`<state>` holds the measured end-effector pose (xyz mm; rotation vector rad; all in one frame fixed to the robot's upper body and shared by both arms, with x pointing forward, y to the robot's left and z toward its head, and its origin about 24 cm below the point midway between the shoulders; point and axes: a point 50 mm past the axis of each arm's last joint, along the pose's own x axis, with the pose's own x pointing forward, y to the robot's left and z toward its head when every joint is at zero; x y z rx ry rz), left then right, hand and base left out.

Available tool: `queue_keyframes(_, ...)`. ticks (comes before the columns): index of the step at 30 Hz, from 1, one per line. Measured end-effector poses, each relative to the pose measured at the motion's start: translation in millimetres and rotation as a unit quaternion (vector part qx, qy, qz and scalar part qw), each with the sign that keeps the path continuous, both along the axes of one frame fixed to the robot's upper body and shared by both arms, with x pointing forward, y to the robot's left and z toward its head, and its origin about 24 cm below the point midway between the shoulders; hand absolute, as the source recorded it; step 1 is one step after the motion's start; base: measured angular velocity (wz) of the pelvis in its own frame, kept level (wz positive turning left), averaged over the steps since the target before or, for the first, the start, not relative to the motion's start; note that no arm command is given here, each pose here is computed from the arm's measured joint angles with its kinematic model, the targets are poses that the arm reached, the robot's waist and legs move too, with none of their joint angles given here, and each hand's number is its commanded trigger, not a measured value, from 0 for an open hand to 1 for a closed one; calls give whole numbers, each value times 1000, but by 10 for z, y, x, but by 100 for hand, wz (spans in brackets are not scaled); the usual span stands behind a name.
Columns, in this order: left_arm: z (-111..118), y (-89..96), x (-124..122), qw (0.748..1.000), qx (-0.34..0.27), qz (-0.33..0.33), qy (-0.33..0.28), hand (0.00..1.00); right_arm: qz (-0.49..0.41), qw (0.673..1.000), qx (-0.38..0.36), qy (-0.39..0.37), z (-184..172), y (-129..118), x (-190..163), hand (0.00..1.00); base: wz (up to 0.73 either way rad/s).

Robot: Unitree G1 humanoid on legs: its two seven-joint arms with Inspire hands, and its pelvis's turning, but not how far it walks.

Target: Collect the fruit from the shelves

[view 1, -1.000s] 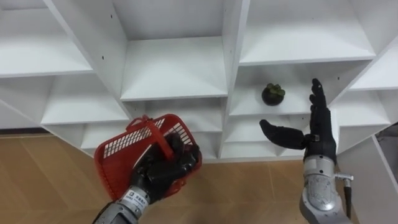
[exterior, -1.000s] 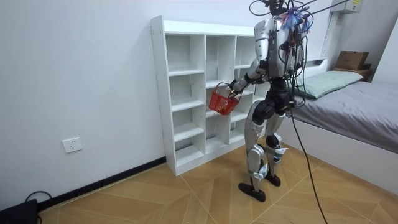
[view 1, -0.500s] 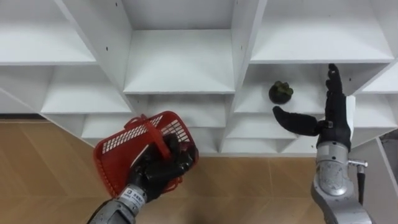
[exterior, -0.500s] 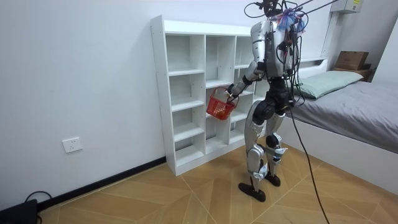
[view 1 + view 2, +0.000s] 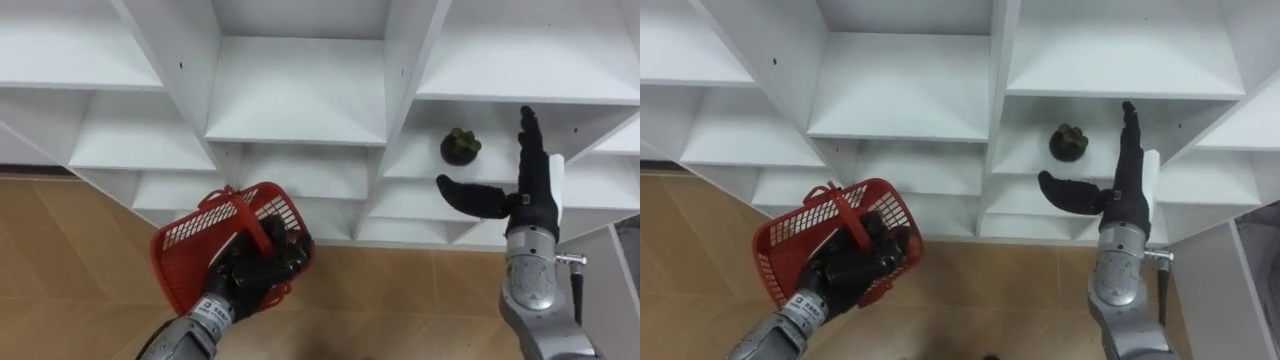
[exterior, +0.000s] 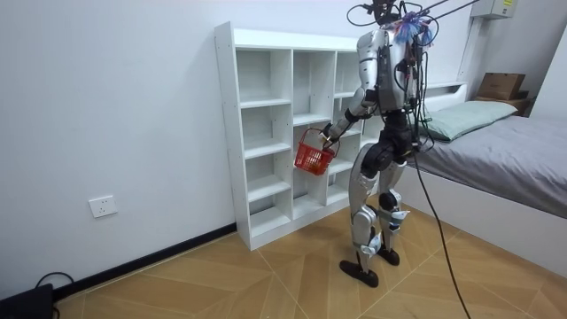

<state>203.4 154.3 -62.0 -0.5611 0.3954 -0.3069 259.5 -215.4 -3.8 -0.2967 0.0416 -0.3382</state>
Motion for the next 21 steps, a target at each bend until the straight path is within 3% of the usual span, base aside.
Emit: queue_keyframes(21,-2,55,46,999,33,-14,7,100,35,996,-1,77,-103,-104,130,0,0)
